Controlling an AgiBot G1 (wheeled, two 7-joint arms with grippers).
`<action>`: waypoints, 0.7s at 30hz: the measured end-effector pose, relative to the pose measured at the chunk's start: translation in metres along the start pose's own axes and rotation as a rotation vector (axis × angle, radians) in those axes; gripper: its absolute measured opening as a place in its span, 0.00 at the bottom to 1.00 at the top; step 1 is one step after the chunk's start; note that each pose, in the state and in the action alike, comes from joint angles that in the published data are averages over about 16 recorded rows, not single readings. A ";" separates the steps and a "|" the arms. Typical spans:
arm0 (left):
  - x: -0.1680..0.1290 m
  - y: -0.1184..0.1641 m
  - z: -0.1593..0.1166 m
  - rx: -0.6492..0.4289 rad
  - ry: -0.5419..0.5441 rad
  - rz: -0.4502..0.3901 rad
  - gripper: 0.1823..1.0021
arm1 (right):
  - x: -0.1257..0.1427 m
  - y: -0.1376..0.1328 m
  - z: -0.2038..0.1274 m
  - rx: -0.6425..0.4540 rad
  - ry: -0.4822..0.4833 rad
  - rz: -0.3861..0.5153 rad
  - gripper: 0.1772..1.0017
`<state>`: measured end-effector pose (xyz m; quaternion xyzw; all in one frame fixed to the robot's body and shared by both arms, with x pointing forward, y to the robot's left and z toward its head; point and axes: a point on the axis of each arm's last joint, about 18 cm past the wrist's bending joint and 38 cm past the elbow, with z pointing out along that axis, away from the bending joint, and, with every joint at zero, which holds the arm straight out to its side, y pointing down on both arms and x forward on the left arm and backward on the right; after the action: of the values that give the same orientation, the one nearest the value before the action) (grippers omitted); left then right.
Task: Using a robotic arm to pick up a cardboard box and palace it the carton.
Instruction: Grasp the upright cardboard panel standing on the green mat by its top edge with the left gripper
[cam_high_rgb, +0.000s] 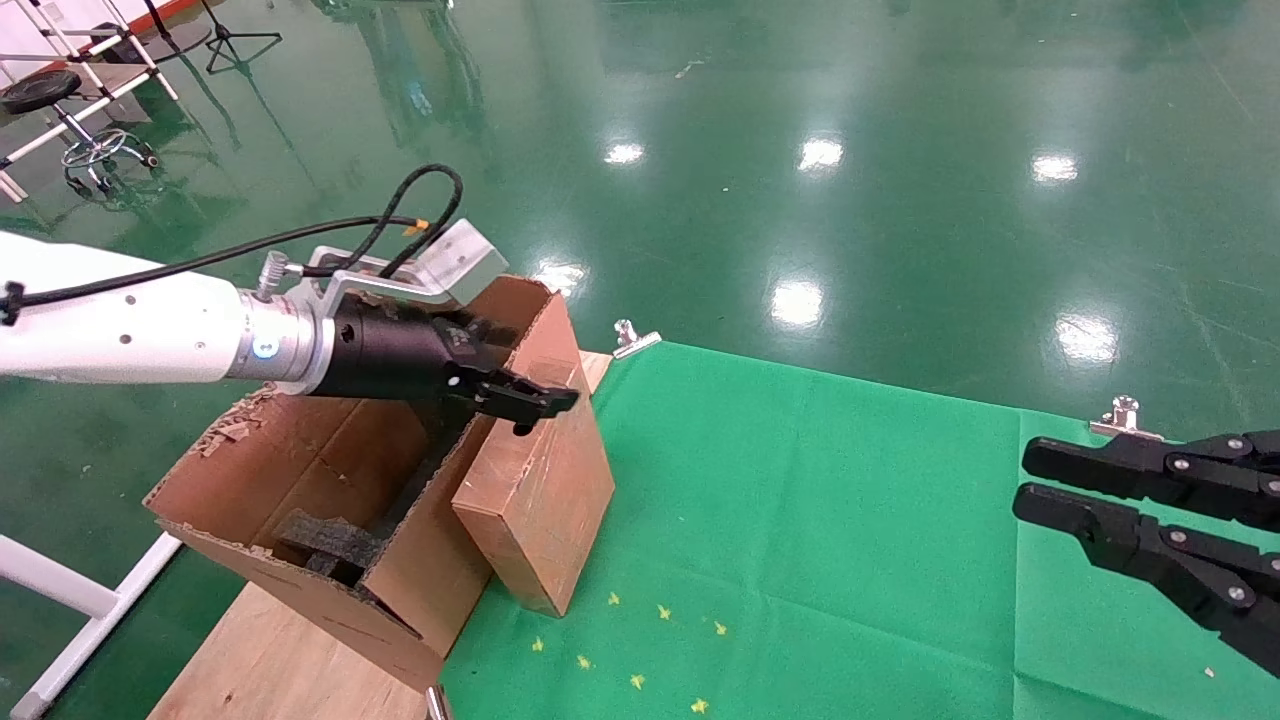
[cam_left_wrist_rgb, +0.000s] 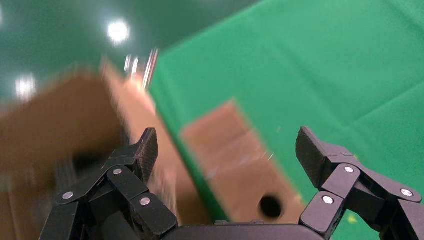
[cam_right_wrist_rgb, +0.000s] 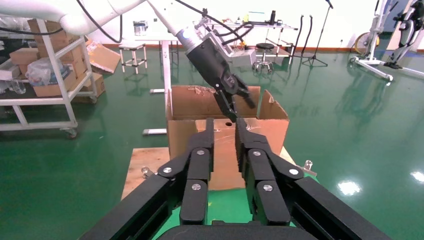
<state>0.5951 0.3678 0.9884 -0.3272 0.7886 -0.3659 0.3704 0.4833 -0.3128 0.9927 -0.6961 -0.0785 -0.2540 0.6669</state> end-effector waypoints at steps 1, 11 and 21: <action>0.000 0.000 0.001 -0.019 -0.004 -0.026 1.00 | 0.000 0.000 0.000 0.000 0.000 0.000 0.21; 0.011 0.001 0.007 -0.141 -0.008 -0.168 1.00 | 0.000 0.000 0.000 0.000 0.000 0.000 0.06; 0.016 0.005 0.011 -0.168 0.007 -0.177 1.00 | 0.000 0.000 0.000 0.000 0.000 0.000 0.02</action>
<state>0.5952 0.3541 0.9736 -0.4240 0.7858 -0.3308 0.3054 0.4833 -0.3128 0.9927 -0.6961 -0.0784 -0.2541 0.6669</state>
